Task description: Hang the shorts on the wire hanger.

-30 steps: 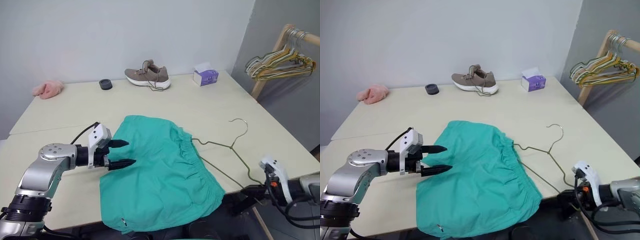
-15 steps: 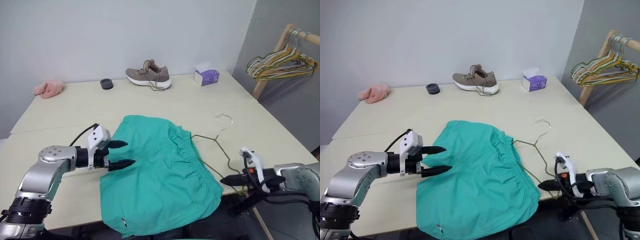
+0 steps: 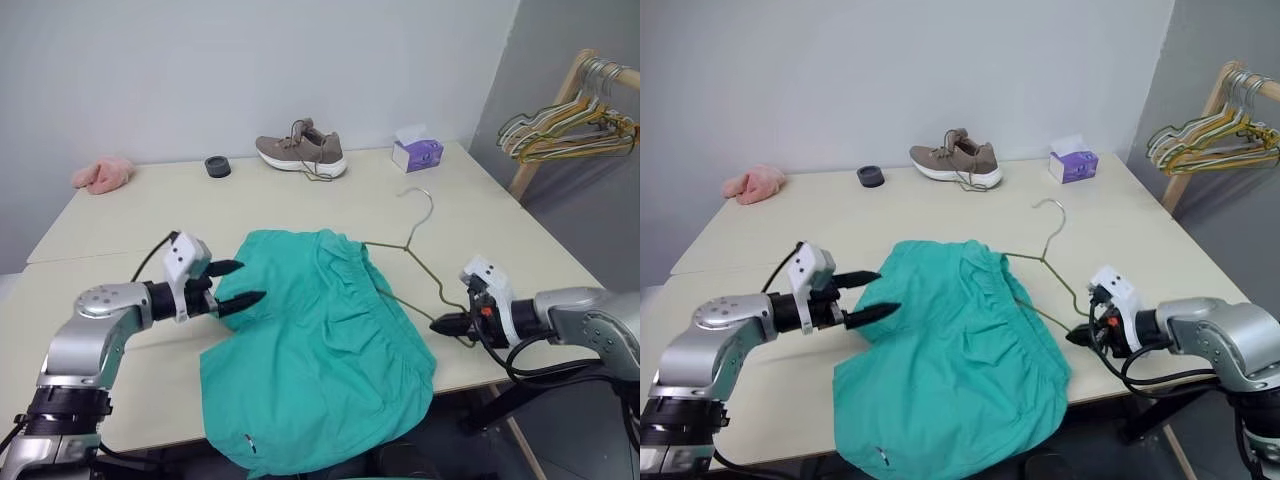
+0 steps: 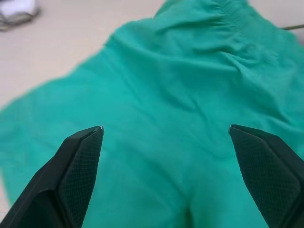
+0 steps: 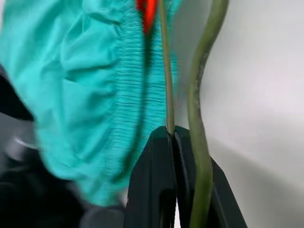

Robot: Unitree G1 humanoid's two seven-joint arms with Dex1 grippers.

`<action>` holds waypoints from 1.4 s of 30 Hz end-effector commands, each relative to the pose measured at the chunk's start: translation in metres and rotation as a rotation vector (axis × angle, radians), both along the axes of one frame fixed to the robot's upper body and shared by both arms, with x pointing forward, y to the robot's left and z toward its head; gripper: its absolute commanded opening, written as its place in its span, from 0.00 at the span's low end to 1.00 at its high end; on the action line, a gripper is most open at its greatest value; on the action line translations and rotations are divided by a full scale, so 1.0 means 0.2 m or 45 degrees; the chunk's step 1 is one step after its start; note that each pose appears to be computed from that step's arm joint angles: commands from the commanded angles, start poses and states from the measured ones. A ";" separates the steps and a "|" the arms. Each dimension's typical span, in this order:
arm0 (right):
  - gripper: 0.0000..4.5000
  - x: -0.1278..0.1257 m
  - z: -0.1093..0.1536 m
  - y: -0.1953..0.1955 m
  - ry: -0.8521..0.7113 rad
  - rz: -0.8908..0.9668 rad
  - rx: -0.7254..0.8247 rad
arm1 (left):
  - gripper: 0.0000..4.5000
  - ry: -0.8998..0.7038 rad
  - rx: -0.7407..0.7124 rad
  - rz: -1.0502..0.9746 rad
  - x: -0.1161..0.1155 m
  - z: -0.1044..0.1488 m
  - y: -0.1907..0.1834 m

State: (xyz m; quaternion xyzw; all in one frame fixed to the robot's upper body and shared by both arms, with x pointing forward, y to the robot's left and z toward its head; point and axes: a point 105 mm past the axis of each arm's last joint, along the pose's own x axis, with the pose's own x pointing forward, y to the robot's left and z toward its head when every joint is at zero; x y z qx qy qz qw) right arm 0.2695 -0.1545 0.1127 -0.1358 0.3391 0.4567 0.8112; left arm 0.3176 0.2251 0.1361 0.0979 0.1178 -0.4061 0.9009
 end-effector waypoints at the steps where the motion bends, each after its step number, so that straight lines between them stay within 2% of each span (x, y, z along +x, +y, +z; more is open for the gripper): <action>1: 0.00 0.03 0.07 0.08 -0.252 0.197 -0.121 | 0.99 -0.111 0.006 -0.037 0.02 0.14 0.00; 7: 0.00 0.06 0.10 0.15 -0.505 0.462 -0.290 | 0.99 -0.096 0.145 -0.285 -0.04 0.16 -0.10; 14: 0.00 0.07 0.18 0.25 -0.697 0.648 -0.354 | 0.99 -0.089 0.283 -0.401 -0.05 0.06 -0.15; 22: 0.00 0.05 0.26 0.33 -0.787 0.733 -0.317 | 0.99 -0.053 0.377 -0.498 -0.08 -0.07 -0.20; 26: 0.00 0.04 0.28 0.36 -0.794 0.750 -0.288 | 0.99 -0.057 0.344 -0.518 -0.08 -0.08 -0.24; 29: 0.00 0.03 0.29 0.37 -0.798 0.759 -0.278 | 0.87 -0.053 0.302 -0.522 -0.08 -0.08 -0.27; 40: 0.00 0.01 0.26 0.39 -0.832 0.847 -0.302 | 0.10 -0.014 0.270 -0.521 -0.11 -0.11 -0.26; 42: 0.00 0.01 0.24 0.38 -0.854 0.860 -0.327 | 0.00 0.000 0.275 -0.522 -0.12 -0.14 -0.25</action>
